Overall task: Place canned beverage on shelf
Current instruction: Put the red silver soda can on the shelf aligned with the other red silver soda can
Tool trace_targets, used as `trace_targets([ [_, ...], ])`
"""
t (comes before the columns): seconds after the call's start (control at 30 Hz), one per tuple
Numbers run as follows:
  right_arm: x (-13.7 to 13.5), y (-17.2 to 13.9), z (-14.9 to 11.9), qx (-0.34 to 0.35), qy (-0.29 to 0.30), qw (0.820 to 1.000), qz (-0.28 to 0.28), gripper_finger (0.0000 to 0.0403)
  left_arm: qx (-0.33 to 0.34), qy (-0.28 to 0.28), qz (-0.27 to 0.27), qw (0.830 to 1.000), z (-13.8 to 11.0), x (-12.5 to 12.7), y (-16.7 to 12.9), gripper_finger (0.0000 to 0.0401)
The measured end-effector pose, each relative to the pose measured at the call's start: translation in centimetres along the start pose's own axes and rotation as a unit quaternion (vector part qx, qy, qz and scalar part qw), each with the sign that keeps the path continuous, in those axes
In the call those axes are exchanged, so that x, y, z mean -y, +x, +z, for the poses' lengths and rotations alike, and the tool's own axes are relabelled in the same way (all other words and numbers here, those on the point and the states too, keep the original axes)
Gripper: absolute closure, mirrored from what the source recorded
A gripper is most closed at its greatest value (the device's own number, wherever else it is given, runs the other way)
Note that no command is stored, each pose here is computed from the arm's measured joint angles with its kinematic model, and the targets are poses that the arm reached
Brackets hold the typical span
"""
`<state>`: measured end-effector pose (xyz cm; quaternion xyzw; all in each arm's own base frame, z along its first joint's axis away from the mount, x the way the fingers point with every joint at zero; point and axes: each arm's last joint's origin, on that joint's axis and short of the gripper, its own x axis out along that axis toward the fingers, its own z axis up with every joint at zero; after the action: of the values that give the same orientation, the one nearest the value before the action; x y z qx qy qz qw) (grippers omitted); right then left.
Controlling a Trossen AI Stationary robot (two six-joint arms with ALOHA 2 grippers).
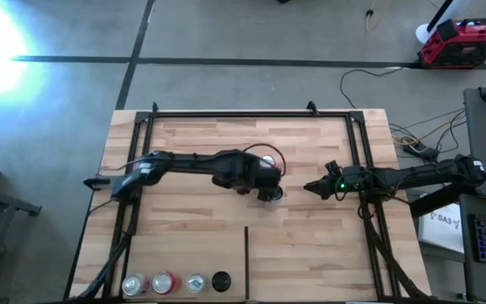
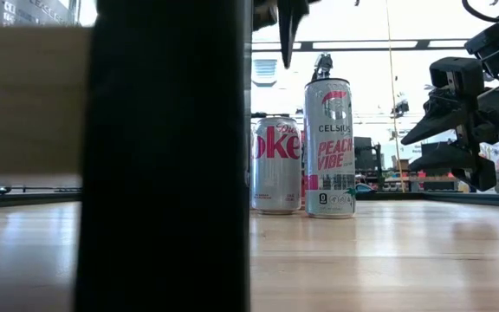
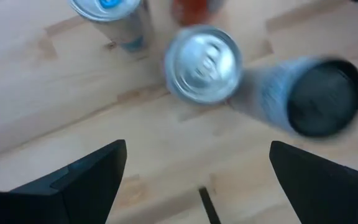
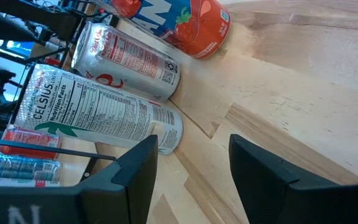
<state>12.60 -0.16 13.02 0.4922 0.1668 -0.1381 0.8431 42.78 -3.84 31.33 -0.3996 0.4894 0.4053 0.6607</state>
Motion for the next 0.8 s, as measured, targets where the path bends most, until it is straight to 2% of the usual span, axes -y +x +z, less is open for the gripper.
trace_targets([
  [0.2, 0.0, 0.0, 0.0, 0.0, 0.0, 1.0, 0.0, 0.022, -0.039, -0.061, 0.012, 0.997, 3.1, -0.3, 2.4, 0.0021],
  [0.33, 0.0, 0.0, 0.0, 0.0, 0.0, 1.0, 0.0, 0.022, -0.062, -0.075, 0.007, 0.995, 4.3, -0.5, 3.3, 0.0021],
  [0.63, 0.0, 0.0, 0.0, 0.0, 0.0, 1.0, 0.0, 0.022, -0.047, -0.108, -0.017, 0.993, 5.0, -0.1, 3.5, 0.0021],
  [0.8, 0.0, 0.0, 0.0, 0.0, 0.0, 1.0, 0.0, 0.022, -0.043, -0.138, -0.005, 0.99, 5.1, 0.1, 4.5, 0.0021],
])
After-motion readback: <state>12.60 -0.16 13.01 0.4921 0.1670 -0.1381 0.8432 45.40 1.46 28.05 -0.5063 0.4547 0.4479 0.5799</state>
